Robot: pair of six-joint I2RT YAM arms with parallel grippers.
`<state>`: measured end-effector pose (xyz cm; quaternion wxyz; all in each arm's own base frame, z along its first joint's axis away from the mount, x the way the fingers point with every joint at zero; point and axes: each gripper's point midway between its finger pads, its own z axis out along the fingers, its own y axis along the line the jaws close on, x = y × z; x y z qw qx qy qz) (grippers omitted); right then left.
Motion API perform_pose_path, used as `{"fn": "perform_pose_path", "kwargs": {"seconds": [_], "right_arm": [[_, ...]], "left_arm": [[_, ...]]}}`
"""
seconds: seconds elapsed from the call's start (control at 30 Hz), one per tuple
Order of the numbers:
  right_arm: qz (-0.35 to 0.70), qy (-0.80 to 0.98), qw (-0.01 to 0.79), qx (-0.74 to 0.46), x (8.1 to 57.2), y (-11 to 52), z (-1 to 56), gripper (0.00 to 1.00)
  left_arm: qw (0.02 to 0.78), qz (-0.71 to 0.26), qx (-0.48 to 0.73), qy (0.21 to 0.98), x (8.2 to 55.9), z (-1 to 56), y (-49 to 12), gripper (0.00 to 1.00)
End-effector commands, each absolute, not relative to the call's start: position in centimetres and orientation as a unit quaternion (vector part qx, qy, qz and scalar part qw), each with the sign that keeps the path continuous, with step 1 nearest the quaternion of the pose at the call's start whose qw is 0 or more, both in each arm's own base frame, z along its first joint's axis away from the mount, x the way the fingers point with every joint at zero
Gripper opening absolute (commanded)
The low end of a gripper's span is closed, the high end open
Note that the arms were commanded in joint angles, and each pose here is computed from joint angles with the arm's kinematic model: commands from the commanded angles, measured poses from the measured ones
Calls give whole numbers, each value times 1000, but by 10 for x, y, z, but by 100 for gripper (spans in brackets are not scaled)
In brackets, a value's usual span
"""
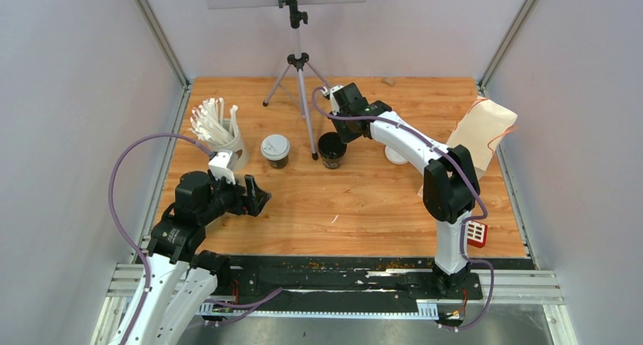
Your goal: Pack the takeout coffee
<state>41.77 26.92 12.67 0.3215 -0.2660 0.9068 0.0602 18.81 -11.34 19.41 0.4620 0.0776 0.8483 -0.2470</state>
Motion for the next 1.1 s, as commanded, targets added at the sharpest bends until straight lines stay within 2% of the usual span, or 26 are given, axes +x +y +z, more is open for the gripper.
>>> {"fn": "perform_pose_path", "kwargs": {"seconds": [0.0,0.63,0.77,0.93,1.07], "right_arm": [[80,890,362,-267,426,277,163,0],[121,888,380,-229,426,281,189,0],[114,886,382,-238,429,281,181,10],[112,888,376,-242,431,280,179,0],[109,882,384,-252,433,279,185,2]], "left_arm": [[479,-244,74,840,192,205,-111,94],[477,-253,82,838,190,204,-115,94],[474,-255,83,839,191,203,-116,94],[474,-256,83,838,191,203,-117,94],[475,-257,84,837,191,204,-117,94]]}}
